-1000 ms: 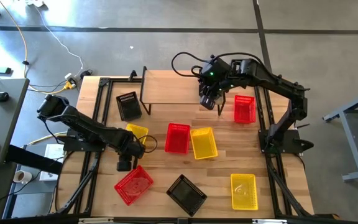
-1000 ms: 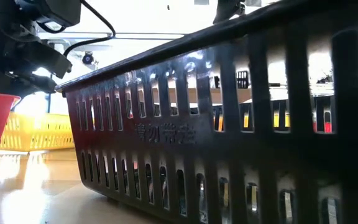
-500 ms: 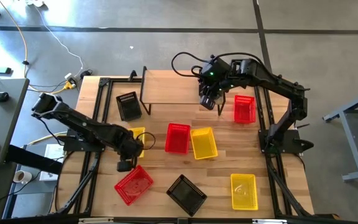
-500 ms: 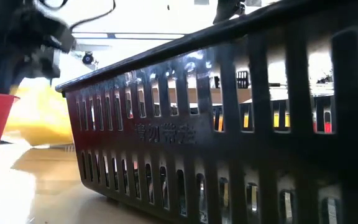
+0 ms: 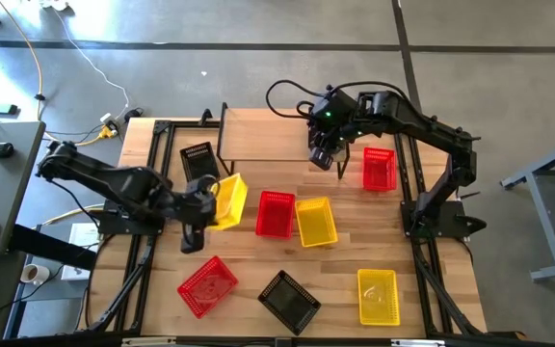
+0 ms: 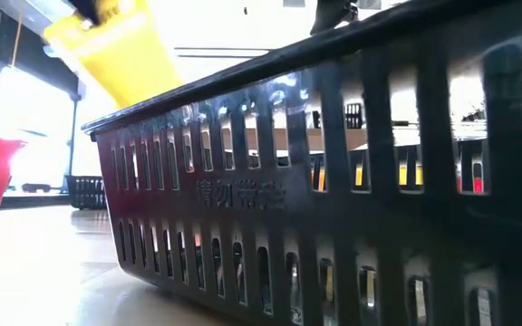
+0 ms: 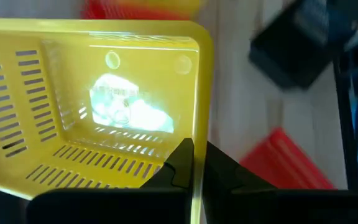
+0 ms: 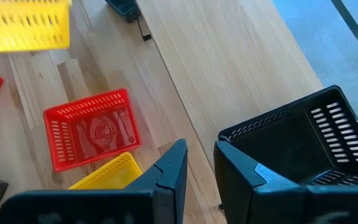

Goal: Stack baskets on shelf by color
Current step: Put the top left yellow bin on the shelf

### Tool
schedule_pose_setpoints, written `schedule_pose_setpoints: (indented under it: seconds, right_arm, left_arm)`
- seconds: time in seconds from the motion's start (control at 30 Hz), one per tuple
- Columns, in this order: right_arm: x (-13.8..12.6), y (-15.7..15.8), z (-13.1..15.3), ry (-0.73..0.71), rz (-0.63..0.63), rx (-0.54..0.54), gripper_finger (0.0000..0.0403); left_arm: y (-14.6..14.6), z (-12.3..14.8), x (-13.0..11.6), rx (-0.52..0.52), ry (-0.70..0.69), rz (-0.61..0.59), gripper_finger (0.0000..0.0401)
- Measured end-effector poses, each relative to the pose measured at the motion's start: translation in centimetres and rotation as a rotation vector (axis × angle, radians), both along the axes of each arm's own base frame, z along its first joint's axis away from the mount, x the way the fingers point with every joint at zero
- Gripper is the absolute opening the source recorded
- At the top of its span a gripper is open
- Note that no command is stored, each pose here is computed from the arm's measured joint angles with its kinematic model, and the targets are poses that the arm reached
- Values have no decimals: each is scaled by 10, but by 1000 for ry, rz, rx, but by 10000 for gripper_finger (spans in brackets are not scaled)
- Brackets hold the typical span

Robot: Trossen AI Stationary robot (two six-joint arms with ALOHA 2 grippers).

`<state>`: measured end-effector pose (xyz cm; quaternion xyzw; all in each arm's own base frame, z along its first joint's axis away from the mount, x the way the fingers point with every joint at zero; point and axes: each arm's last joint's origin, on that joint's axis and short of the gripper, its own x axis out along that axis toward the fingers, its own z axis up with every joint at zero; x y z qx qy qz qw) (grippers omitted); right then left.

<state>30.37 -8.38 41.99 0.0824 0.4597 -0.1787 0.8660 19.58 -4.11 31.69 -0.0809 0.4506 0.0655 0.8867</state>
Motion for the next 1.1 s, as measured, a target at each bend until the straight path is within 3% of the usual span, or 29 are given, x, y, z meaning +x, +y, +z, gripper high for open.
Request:
schedule_pose_setpoints:
  seconds: [0.27, 0.43, 0.63, 0.9, 1.1]
  right_arm:
    - [0, 0, 0, -7, -33, 13, 65]
    - [0, 0, 0, -17, -63, 24, 65]
    - [0, -2, 0, -23, -126, 19, 65]
    - [-1, -3, 1, -34, -224, 1, 65]
    - [-1, -4, 1, -45, -277, 5, 65]
  left_arm:
    - [20, 49, -4, 250, -165, 53, 2]
    - [40, 71, -6, 453, -185, 87, 2]
    - [66, 94, -8, 618, -190, 135, 2]
    - [101, 105, -7, 786, -176, 188, 1]
    - [130, 91, 10, 830, -41, 198, 1]
